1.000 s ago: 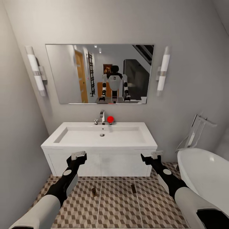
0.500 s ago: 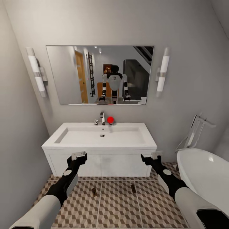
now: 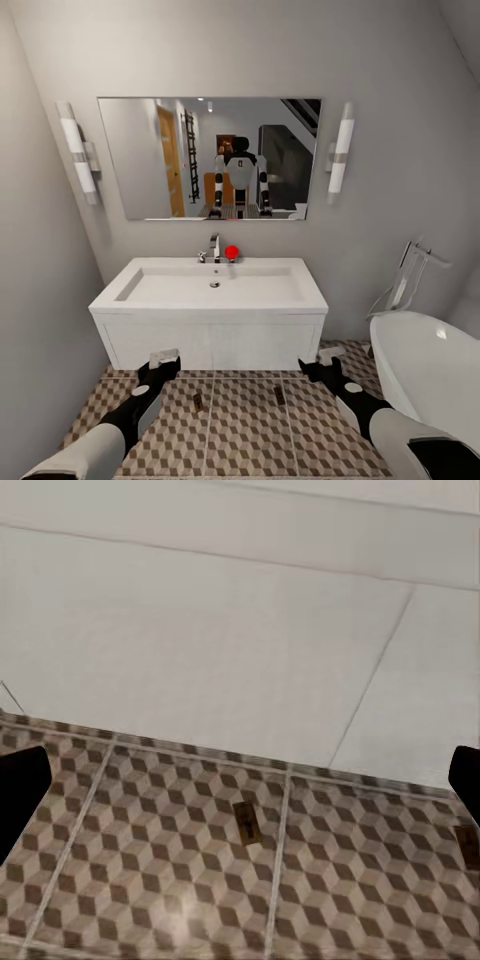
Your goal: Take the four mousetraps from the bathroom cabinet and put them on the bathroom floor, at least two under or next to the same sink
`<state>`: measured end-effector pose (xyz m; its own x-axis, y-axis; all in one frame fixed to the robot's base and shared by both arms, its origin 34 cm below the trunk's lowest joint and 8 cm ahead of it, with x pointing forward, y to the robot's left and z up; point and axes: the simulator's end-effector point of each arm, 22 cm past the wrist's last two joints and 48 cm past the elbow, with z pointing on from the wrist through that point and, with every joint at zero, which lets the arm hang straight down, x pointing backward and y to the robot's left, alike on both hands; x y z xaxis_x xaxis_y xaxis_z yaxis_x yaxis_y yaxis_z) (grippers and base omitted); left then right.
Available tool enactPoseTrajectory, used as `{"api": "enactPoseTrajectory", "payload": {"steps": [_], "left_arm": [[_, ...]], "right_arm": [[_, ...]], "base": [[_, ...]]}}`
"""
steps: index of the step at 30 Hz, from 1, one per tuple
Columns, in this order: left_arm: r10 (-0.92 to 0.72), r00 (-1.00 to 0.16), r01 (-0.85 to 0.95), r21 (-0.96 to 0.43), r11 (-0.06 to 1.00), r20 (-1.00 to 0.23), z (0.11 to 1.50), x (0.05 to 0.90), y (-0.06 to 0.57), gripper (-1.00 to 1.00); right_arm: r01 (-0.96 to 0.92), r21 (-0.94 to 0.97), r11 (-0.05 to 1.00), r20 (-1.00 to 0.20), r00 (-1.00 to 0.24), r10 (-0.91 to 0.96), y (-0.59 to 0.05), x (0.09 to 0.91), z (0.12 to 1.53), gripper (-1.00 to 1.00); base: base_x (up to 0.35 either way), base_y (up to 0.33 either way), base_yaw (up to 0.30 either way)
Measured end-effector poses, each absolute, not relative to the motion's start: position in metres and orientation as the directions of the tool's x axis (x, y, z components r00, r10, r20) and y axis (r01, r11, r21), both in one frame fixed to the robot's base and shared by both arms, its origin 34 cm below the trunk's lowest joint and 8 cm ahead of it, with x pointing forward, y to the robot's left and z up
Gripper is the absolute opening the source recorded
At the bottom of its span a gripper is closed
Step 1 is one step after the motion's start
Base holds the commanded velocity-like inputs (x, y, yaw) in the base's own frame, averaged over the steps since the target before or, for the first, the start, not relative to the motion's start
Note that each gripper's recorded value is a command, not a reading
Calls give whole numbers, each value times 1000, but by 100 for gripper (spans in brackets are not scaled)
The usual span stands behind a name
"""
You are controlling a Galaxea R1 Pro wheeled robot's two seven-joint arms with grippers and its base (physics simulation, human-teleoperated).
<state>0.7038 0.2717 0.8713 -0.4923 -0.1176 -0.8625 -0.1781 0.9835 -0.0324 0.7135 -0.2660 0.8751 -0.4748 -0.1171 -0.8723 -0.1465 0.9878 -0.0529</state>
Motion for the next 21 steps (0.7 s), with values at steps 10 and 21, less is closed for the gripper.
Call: {"api": "enactPoseTrajectory", "payload": {"steps": [10, 21], "left_arm": [[-116, -587, -195, 1, 981, -801, 805, 640, 276, 100], [-111, -662, -201, 33, 979, -741, 767, 592, 284, 100]], "right_arm": [[-141, -41, 989, -798, -591, -117, -273, 668, 825, 100], [-135, -40, 990, -752, -648, -119, -281, 629, 792, 100]], "base": [[0, 0, 0], [0, 0, 0]]}}
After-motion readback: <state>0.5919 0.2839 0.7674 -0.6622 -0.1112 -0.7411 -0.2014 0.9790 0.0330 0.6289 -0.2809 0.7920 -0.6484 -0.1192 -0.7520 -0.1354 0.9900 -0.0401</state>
